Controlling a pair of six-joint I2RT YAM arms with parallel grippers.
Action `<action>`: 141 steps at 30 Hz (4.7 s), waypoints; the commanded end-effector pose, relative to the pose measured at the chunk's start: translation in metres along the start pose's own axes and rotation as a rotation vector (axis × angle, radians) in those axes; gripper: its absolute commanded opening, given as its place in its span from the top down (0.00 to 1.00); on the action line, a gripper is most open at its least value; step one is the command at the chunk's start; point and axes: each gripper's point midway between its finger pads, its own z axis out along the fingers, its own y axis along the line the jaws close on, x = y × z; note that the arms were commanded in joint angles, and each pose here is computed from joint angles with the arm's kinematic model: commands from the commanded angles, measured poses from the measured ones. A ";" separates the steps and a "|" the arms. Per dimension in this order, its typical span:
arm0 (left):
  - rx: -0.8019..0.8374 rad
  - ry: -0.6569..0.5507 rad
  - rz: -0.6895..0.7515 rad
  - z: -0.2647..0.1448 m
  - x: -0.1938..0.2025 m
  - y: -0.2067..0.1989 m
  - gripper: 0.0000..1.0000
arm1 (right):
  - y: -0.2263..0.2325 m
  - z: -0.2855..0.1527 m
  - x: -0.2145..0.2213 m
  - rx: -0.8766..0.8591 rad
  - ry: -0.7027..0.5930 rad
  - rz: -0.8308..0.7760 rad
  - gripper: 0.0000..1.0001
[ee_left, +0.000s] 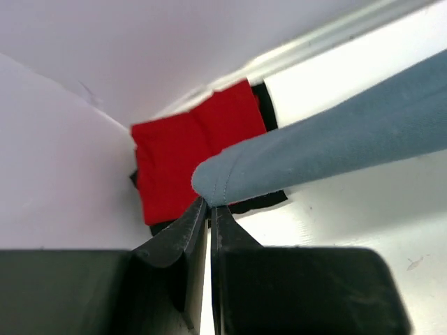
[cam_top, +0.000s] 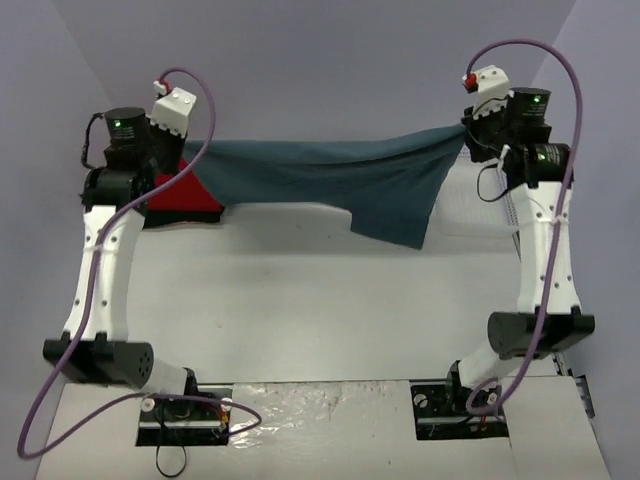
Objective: Fold and stack the t-shirts
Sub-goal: Fold the flattened tshirt in 1/3 of the way
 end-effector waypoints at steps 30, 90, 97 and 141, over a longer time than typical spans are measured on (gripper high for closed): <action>0.603 0.182 0.263 -0.158 0.205 -0.159 0.55 | 0.100 -0.191 0.250 -0.265 0.479 -0.308 0.22; 0.739 0.705 -0.233 0.147 0.240 -0.201 0.98 | 0.147 0.221 0.271 -0.384 0.809 -0.144 1.00; 0.717 0.725 -0.266 0.168 0.245 -0.202 0.98 | 0.145 0.253 0.278 -0.346 0.795 -0.166 1.00; 0.394 0.590 -0.030 0.069 0.203 -0.126 0.67 | 0.142 0.091 0.157 -0.258 0.485 -0.188 0.65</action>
